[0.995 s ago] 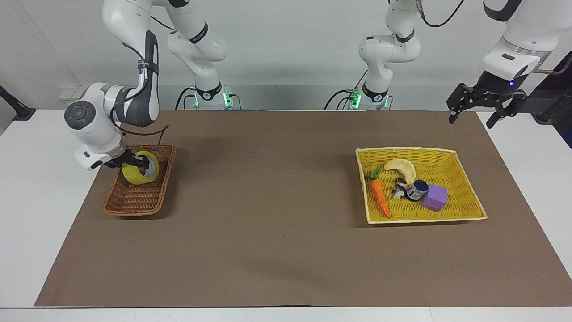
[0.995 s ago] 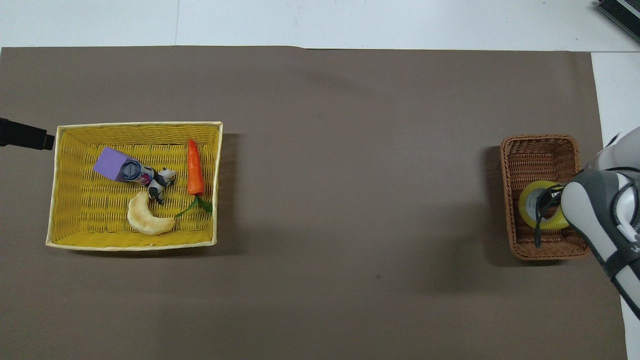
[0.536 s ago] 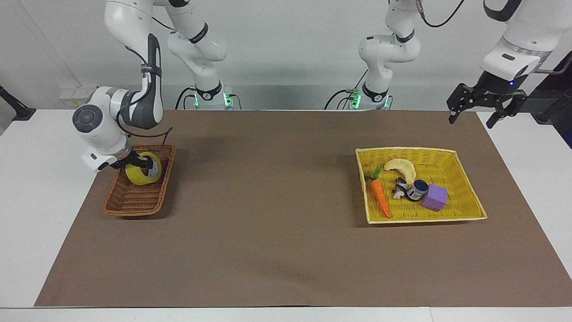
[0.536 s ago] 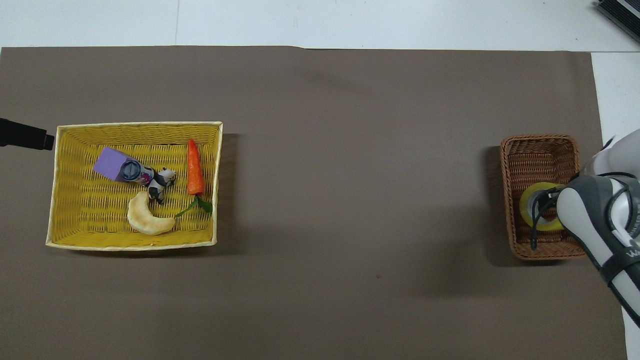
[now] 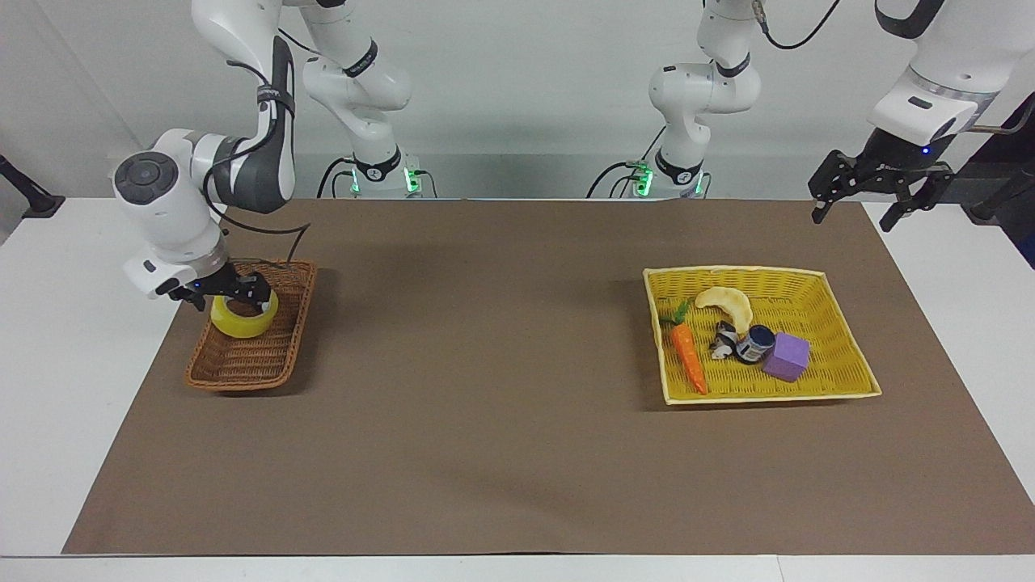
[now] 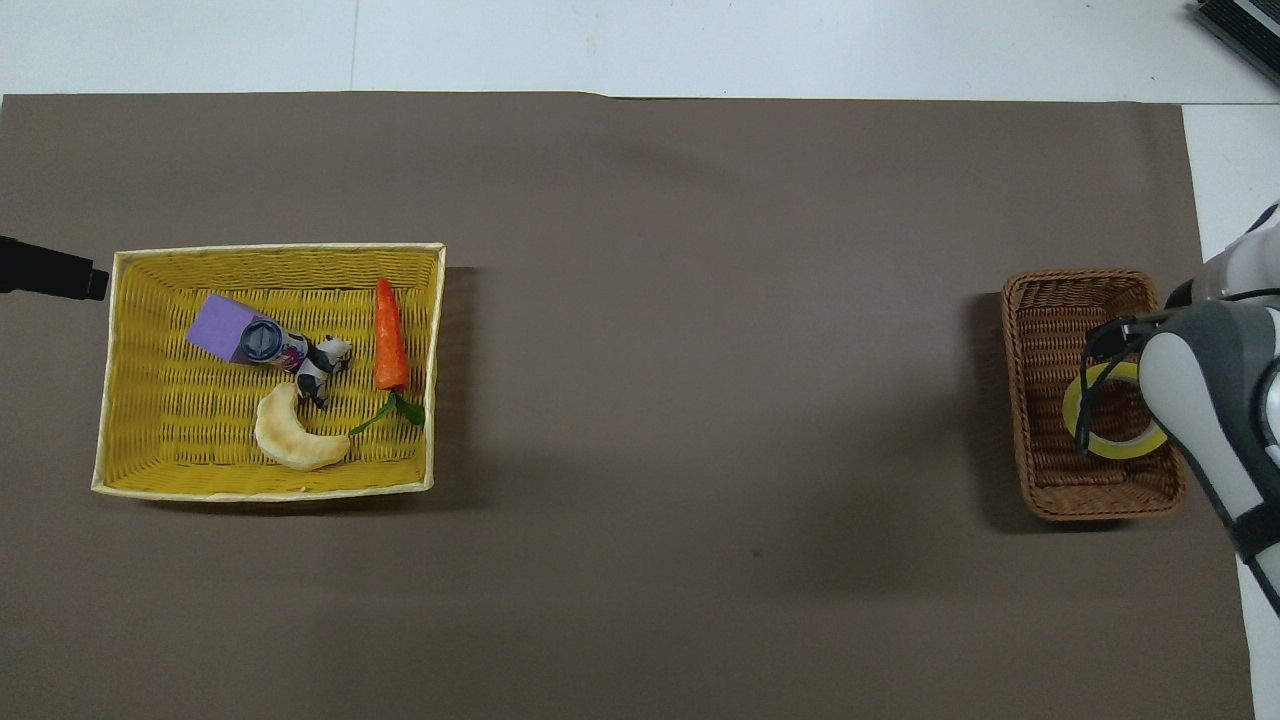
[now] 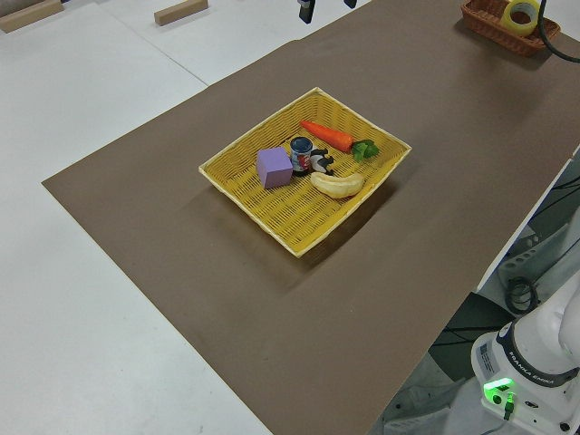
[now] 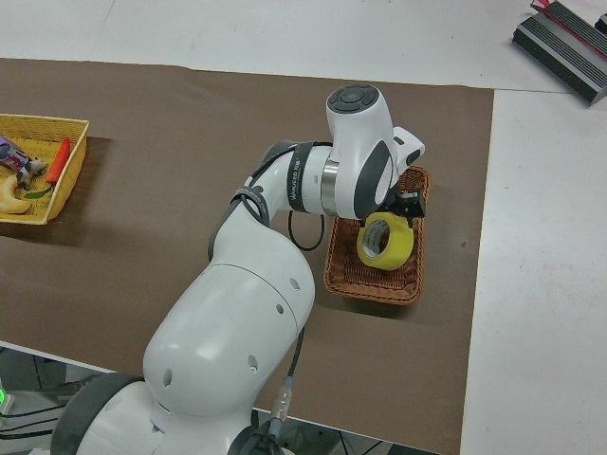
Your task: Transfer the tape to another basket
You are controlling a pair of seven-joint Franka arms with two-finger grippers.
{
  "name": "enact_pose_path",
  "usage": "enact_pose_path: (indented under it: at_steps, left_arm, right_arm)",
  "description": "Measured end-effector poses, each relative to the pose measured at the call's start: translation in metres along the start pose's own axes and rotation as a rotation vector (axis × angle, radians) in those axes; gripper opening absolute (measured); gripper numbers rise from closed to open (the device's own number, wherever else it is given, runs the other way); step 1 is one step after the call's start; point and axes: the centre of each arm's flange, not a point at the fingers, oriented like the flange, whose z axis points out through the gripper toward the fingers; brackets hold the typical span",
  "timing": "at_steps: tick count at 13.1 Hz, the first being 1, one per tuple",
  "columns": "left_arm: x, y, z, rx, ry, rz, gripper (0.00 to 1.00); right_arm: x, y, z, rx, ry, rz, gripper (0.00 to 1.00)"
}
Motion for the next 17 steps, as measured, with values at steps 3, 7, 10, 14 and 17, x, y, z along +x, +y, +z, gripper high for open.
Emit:
enact_pose_path:
  at_steps: [3,7,10,14,17]
  left_arm:
    - [0.000,0.000,0.000,0.000,0.000,0.000,1.00]
    - [0.000,0.000,0.000,0.000,0.000,0.000,1.00]
    - [0.000,0.000,0.000,0.000,0.000,0.000,1.00]
    - [0.000,0.000,0.000,0.000,0.000,0.000,1.00]
    - [0.000,0.000,0.000,0.000,0.000,0.000,1.00]
  right_arm:
    - [0.016,-0.024,-0.045,-0.013,0.083,0.069,1.00]
    - [0.023,-0.061,-0.105,0.027,0.150,0.089,1.00]
    - [0.010,-0.086,-0.133,0.056,0.117,0.054,1.00]
    - [-0.024,-0.090,-0.169,0.140,0.075,0.019,1.00]
    - [-0.041,-0.081,-0.181,0.141,0.050,0.028,1.00]
